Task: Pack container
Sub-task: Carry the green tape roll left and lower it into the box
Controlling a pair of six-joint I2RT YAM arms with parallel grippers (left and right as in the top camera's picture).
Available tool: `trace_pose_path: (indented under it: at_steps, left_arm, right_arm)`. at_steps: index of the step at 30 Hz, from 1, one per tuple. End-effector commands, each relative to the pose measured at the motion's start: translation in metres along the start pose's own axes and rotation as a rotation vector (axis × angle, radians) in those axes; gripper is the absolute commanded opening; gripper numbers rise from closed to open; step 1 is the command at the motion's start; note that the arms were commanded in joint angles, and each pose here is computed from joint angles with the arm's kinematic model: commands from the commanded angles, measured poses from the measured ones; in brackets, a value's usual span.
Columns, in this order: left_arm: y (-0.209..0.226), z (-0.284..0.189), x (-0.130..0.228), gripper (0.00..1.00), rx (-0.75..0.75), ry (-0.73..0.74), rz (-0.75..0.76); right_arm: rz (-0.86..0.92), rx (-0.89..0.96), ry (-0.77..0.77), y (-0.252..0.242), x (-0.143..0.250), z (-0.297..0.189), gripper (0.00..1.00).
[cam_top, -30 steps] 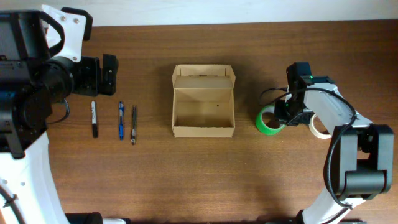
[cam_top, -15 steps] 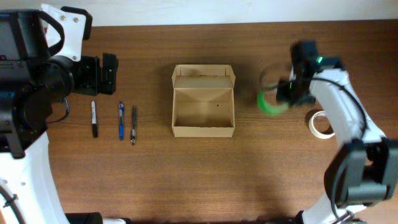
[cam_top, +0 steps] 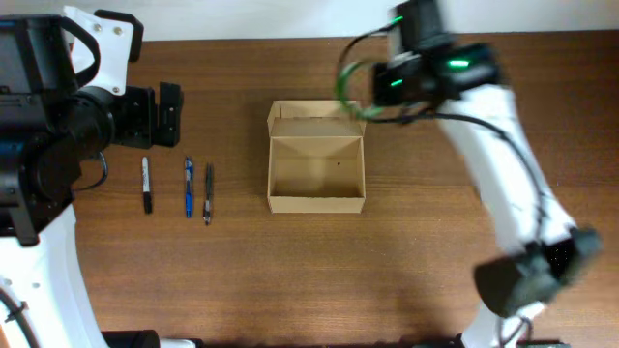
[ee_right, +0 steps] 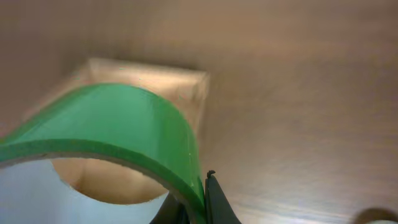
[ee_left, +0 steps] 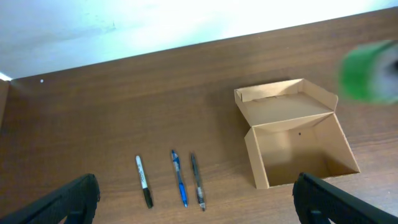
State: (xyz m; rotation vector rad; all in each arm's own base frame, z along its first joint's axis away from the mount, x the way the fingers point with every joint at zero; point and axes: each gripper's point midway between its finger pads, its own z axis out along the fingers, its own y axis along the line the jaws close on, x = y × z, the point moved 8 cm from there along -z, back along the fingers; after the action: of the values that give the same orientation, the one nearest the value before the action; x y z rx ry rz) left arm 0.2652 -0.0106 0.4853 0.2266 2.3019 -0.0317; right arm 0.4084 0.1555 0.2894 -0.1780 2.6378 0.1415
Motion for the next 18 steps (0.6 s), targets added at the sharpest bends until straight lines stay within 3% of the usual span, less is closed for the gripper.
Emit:
trace_pose_path:
  at_steps: [1,7,18]
  left_arm:
    - [-0.001,-0.008,-0.002,0.99,-0.009,-0.029,-0.006]
    - [-0.001,-0.008,-0.002,0.99,-0.008,-0.03,-0.005]
    - [-0.001,-0.008,-0.002,0.99,-0.009,-0.029,-0.006]
  right_arm:
    - [-0.098,-0.041,0.098,0.042,0.02,0.028,0.04]
    - [-0.202,-0.038,0.205,0.082,0.048,0.056,0.04]
    - [-0.253,0.007,0.311,0.082,0.067,0.082,0.04]
